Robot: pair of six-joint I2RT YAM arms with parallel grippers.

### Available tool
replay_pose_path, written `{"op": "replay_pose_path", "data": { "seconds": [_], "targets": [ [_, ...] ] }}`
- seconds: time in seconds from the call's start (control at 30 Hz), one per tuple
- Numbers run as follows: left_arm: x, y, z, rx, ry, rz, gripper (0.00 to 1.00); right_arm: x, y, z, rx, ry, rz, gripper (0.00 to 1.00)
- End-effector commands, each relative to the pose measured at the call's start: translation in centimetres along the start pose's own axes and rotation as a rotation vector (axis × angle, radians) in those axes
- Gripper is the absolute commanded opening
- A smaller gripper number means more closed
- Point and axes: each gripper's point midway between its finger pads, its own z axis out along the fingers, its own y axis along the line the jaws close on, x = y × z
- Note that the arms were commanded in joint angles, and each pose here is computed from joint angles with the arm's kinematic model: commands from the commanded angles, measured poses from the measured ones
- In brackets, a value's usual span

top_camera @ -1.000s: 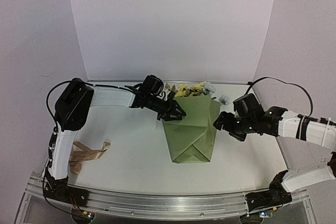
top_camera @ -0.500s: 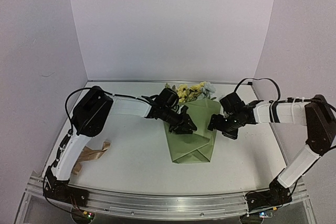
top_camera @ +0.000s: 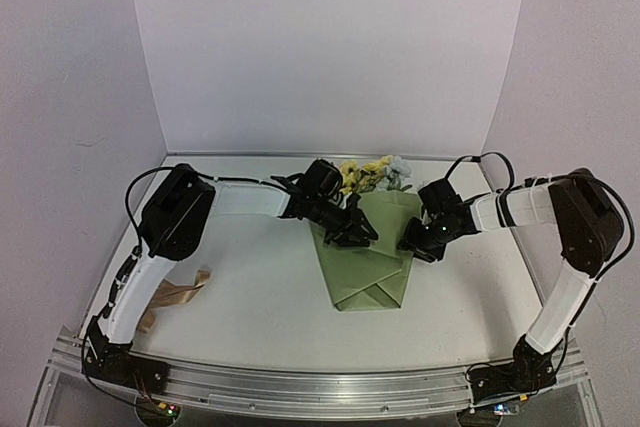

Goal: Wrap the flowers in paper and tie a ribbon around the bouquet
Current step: Adjust the folded bouquet at the center of the board.

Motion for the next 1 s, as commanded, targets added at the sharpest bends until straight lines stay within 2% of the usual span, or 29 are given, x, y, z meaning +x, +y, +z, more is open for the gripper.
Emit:
{"op": "replay_pose_path", "data": {
  "seconds": [0.0,0.13,0.23,0.47,0.7,0.97],
  "targets": [
    [-1.9,-2.0,-1.3,0.024,-0.038,0.049,0.3,-1.6,1.0,0.7,-0.032,-0.05,0.046,0.29],
    [-3.5,-2.6,-4.0,0.031,-0.087,0.062,0.3,-2.8,0.8,0.6,-0.005,-0.103,0.074,0.1],
    [-4.6,-2.8,-6.3,0.029,-0.124,0.067,0.3,-4.0,0.7,0.6,0.017,-0.147,0.101,0.01],
    [-5.6,-2.1,-11.9,0.003,-0.213,0.063,0.3,-7.7,0.3,0.9,0.073,-0.227,0.144,0.0],
    [-4.5,0.4,-16.1,-0.038,-0.268,0.026,0.3,-11.7,-0.1,1.0,0.081,-0.254,0.176,0.0],
    [-2.6,2.3,-19.4,-0.112,-0.343,-0.009,0.29,-10.3,0.4,1.4,0.039,-0.17,0.179,0.0]
  ]
}}
